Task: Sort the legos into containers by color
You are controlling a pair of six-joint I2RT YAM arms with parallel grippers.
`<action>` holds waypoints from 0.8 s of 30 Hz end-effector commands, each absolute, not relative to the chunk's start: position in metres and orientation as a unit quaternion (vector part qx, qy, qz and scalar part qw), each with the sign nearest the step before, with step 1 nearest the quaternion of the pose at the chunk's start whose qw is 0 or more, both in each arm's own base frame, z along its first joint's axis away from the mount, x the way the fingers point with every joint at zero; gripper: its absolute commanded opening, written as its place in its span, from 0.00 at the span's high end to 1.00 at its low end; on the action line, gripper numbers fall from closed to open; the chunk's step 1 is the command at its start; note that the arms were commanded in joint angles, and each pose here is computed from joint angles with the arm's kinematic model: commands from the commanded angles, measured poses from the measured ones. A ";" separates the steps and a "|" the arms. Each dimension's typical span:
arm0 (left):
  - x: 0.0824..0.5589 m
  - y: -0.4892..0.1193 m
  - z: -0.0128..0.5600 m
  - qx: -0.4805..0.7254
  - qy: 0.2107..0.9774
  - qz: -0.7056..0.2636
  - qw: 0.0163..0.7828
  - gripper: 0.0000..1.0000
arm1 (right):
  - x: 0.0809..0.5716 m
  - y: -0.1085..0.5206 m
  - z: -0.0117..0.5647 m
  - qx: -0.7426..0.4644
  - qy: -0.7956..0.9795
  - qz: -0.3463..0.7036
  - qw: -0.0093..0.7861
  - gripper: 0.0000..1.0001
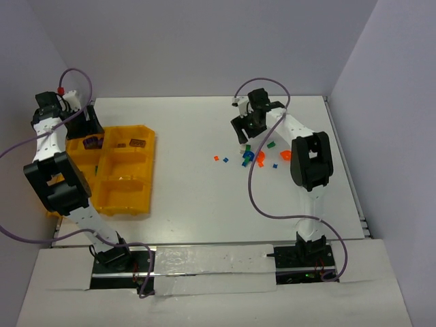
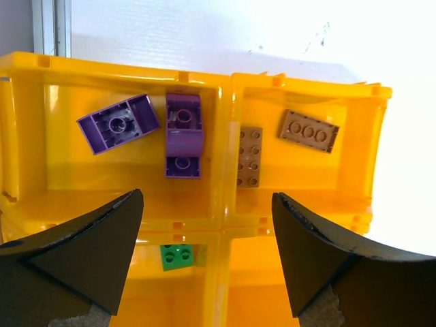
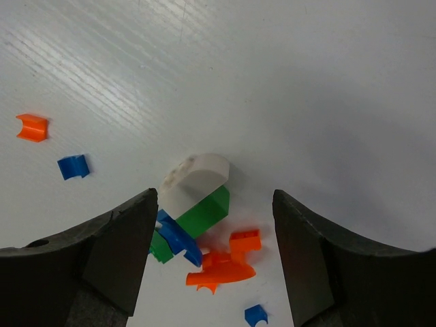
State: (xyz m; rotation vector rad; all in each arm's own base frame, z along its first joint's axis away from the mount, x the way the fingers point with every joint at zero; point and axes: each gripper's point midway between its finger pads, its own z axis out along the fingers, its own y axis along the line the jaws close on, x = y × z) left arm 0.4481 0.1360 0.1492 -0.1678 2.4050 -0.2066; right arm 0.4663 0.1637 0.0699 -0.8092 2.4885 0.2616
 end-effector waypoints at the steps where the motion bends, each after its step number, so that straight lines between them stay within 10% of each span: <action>1: 0.457 0.126 0.193 -0.050 0.909 -0.090 0.403 0.14 | 0.470 0.173 0.079 -0.287 0.919 0.098 0.252 0.26; 24: 0.467 0.119 0.201 -0.041 0.903 -0.102 0.416 0.12 | 0.446 0.152 0.036 -0.383 0.898 0.060 0.206 0.18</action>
